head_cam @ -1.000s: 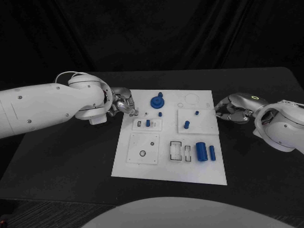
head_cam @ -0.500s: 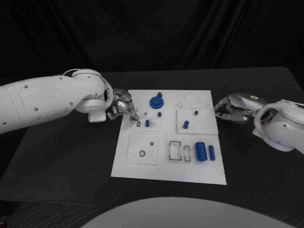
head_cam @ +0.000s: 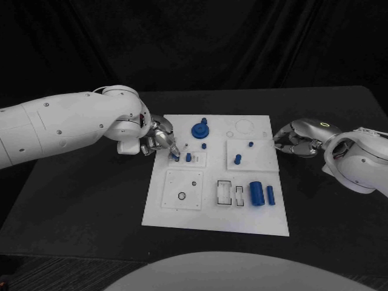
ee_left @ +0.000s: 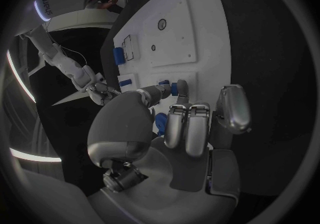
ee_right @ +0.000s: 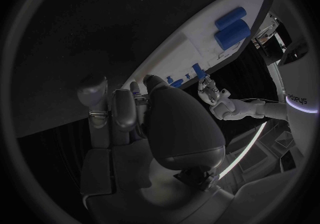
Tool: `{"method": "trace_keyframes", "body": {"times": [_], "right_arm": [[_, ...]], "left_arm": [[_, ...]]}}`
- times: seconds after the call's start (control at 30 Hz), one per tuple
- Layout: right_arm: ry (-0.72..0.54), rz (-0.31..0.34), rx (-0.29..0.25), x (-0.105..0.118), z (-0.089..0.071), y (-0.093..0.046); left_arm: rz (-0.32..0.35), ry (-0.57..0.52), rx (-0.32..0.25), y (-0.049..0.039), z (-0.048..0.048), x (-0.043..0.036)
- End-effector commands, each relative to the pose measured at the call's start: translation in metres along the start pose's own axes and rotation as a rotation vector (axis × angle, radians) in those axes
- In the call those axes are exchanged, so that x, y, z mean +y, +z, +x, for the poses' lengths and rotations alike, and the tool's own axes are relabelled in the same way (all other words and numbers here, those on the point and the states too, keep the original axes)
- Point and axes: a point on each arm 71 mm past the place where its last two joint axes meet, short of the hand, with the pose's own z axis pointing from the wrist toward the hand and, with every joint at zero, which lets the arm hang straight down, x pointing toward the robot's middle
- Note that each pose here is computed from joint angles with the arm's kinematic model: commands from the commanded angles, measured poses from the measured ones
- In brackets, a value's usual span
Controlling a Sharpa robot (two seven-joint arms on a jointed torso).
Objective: Assemble the parts on the task board
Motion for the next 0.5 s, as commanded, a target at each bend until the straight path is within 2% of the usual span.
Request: {"method": "trace_keyframes", "body": {"times": [0.03,0.27,0.5], "right_arm": [[0.003,0.005,-0.018,0.001,0.0,0.0],[0.009,-0.012,-0.056,0.002,-0.003,-0.001],[0.028,-0.069,-0.185,0.006,-0.014,-0.008]], "left_arm": [[-0.032,0.007,0.045,-0.0005,0.0015,0.0008],[-0.063,0.003,0.038,-0.0002,0.0002,0.0034],[-0.064,0.001,0.032,0.0008,-0.0003,0.0013]]}}
